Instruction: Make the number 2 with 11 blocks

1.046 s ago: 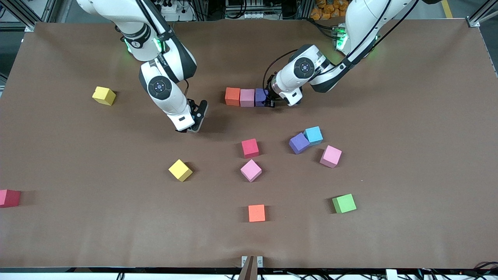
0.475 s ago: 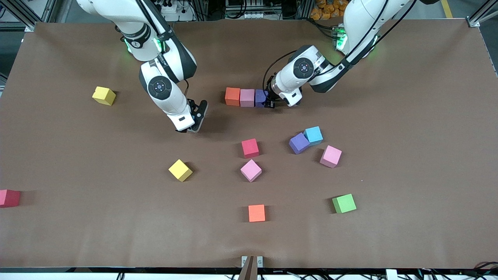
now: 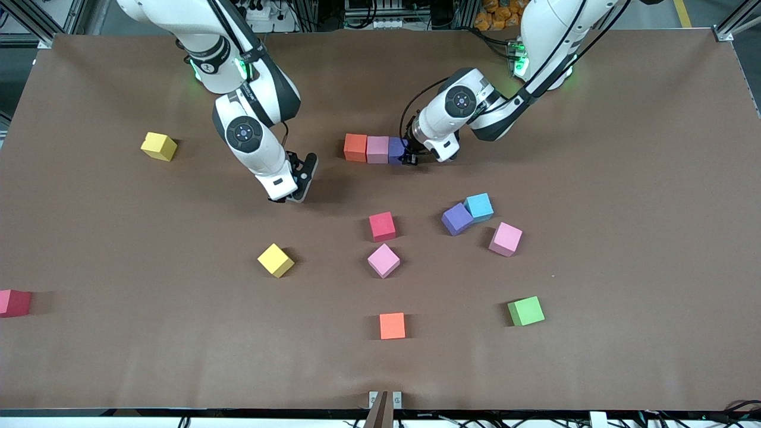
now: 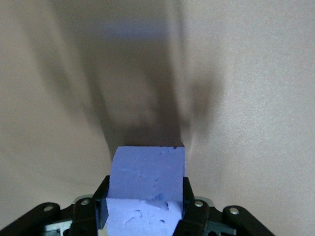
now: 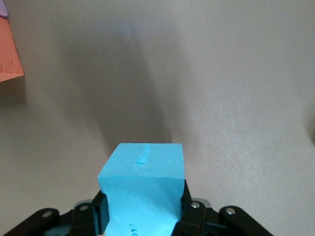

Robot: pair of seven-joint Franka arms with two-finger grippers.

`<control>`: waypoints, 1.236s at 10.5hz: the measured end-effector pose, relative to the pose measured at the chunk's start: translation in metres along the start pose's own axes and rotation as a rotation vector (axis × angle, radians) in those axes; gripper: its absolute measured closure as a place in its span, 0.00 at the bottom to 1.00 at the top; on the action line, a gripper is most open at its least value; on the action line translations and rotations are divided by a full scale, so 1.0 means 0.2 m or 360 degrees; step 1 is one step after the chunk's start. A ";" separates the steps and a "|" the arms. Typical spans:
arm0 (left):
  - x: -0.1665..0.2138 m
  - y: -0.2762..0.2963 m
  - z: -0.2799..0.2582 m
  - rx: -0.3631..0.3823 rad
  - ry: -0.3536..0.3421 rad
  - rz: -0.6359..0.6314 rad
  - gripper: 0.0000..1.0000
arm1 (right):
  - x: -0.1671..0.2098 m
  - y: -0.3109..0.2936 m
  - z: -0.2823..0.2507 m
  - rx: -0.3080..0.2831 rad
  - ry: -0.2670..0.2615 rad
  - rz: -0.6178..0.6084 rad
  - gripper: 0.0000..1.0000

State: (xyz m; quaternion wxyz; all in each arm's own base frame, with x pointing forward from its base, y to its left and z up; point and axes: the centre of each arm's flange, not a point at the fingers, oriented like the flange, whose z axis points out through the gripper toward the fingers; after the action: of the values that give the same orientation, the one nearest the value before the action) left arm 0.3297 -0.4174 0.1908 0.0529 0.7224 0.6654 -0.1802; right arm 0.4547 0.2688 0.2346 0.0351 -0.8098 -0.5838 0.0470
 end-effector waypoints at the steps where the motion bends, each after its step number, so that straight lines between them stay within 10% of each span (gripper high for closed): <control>1: 0.00 0.00 0.00 0.0000 0.0000 0.0000 0.43 | 0.00 0.00 0.00 0.0000 0.0000 0.0000 0.45; 4: 0.00 0.00 0.02 0.0004 0.0005 -0.0002 0.30 | 0.00 0.00 0.00 0.0000 0.0000 0.0000 0.45; 6: 0.01 0.01 0.04 0.0016 0.0004 -0.0011 0.01 | 0.00 0.00 0.00 0.0000 0.0000 0.0000 0.45; 13: -0.01 0.05 0.02 0.0042 0.0031 -0.0018 0.00 | -0.01 0.06 -0.05 -0.0003 0.0007 0.0036 0.45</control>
State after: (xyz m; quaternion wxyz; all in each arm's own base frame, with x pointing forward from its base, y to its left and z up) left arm 0.3387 -0.4206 0.1864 0.0359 0.7211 0.6675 -0.1823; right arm 0.4667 0.2633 0.2430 0.0351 -0.8164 -0.5747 0.0451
